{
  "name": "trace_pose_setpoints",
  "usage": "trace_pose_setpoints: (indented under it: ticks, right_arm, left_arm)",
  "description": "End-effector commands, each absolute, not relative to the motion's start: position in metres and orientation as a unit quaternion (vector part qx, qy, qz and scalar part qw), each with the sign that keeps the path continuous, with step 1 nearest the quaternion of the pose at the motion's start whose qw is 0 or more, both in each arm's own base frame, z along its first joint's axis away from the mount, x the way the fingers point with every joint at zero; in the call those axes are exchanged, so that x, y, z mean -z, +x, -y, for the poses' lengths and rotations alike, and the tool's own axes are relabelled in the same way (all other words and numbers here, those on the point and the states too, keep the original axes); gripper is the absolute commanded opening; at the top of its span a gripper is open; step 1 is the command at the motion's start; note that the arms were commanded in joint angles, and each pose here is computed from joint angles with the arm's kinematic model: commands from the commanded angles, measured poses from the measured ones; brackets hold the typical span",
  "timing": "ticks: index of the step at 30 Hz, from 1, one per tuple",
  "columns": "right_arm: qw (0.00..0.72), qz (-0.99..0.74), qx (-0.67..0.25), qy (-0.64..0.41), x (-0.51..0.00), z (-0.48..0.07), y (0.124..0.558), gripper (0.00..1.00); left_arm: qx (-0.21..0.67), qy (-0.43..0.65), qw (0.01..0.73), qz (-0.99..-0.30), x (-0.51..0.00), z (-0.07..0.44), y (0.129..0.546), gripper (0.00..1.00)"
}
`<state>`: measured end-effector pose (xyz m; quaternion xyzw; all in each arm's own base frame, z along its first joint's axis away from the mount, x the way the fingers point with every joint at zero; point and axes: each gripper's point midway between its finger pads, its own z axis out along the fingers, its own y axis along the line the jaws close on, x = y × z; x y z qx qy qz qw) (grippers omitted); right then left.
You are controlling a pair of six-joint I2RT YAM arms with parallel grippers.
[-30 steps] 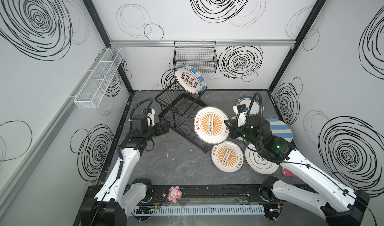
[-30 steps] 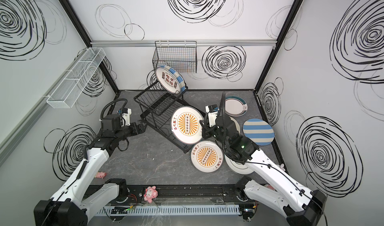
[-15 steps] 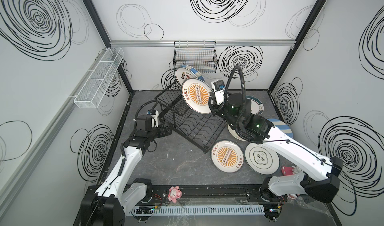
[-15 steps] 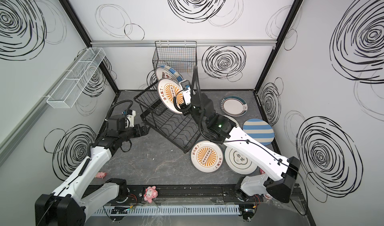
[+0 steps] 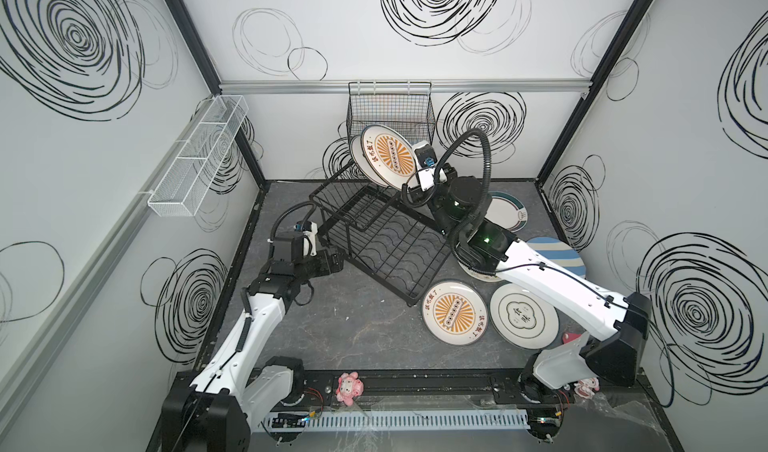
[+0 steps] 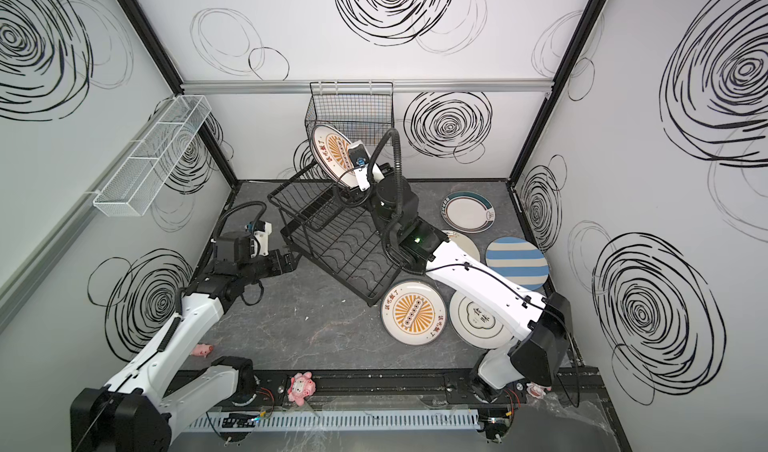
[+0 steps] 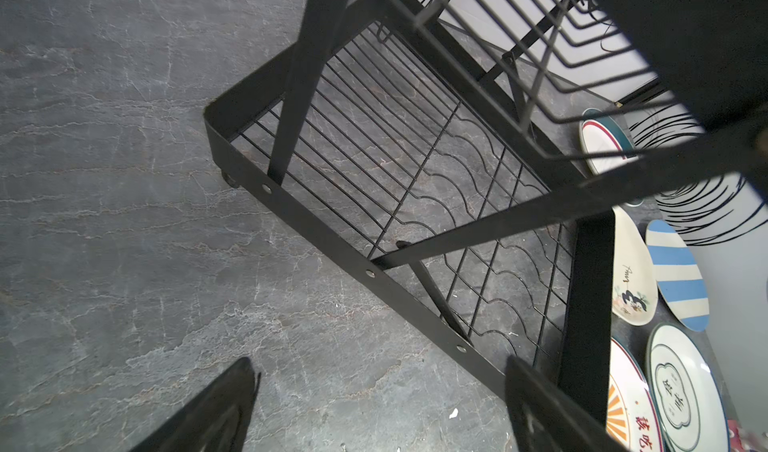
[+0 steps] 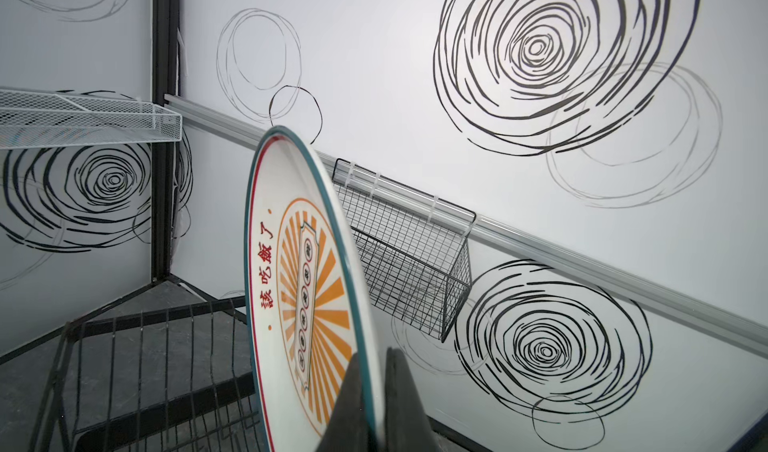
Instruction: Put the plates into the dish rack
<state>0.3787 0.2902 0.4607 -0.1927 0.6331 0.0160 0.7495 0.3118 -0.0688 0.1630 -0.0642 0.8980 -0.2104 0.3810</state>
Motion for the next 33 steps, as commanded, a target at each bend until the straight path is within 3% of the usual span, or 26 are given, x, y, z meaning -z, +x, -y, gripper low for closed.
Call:
trace_pose_setpoints:
  ticks: [1,20,33]
  right_arm:
    - [0.788,-0.591,-0.031,-0.169,-0.5,-0.287,0.382,0.0]
    - [0.771,-0.609,0.012,-0.188,-0.461,-0.313,0.43,0.0]
    - [0.772,-0.602,0.038,-0.2,-0.464,-0.317,0.442,0.0]
  left_arm:
    - [0.207,-0.061,0.389,-0.895,-0.165,0.066,0.313,0.96]
    - [0.205,-0.072,0.383,-0.898,-0.16,0.059,0.315,0.96]
    - [0.204,-0.078,0.38,-0.899,-0.157,0.056,0.316,0.96]
